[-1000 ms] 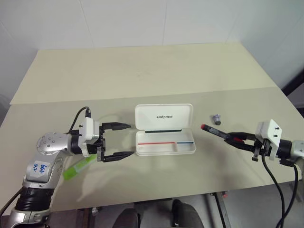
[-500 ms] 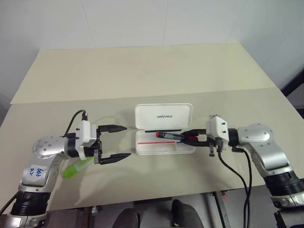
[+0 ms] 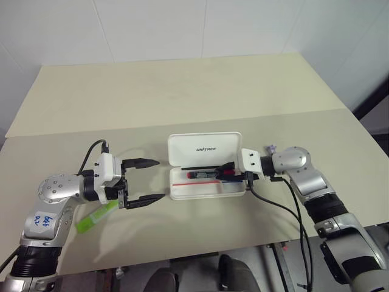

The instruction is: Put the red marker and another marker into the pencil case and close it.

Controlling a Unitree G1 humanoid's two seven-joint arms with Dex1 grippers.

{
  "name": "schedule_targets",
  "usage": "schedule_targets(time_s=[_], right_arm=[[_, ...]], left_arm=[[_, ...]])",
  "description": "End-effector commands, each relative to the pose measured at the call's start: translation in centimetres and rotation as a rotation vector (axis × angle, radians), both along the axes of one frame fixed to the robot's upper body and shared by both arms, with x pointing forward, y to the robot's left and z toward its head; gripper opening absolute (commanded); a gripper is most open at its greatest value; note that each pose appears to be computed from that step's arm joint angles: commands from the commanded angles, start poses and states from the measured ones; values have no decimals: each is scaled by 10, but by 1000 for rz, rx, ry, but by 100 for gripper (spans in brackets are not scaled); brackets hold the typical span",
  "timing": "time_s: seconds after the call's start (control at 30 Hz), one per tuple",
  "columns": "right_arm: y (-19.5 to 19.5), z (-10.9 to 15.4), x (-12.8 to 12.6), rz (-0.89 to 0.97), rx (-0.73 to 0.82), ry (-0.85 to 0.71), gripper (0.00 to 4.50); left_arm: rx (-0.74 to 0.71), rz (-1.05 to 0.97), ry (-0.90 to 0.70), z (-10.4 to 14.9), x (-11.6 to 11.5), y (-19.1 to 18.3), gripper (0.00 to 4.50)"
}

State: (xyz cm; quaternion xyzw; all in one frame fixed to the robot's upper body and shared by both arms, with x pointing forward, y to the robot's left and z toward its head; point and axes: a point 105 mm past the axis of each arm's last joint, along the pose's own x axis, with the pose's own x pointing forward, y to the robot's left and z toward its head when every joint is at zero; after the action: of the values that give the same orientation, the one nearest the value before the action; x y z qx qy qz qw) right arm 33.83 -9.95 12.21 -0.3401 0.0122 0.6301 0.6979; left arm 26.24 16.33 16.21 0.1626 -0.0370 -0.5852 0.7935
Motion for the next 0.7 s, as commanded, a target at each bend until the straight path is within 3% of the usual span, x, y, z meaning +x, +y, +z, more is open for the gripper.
schedule_targets(time_s=[0.03,0.37,0.4,0.7], right_arm=[[2,9,6,-4,10,-57,66],[22,39,-1,70,140,-102,429],[24,41,-5,89,153,-100,447],[30,75,-56,245,337,81,447]], left_arm=[[9,-2,-36,7,-3,0,450],[8,2,-39,6,-2,0,450],[8,2,-39,6,-2,0,450],[20,29,-39,5,-5,5,450]])
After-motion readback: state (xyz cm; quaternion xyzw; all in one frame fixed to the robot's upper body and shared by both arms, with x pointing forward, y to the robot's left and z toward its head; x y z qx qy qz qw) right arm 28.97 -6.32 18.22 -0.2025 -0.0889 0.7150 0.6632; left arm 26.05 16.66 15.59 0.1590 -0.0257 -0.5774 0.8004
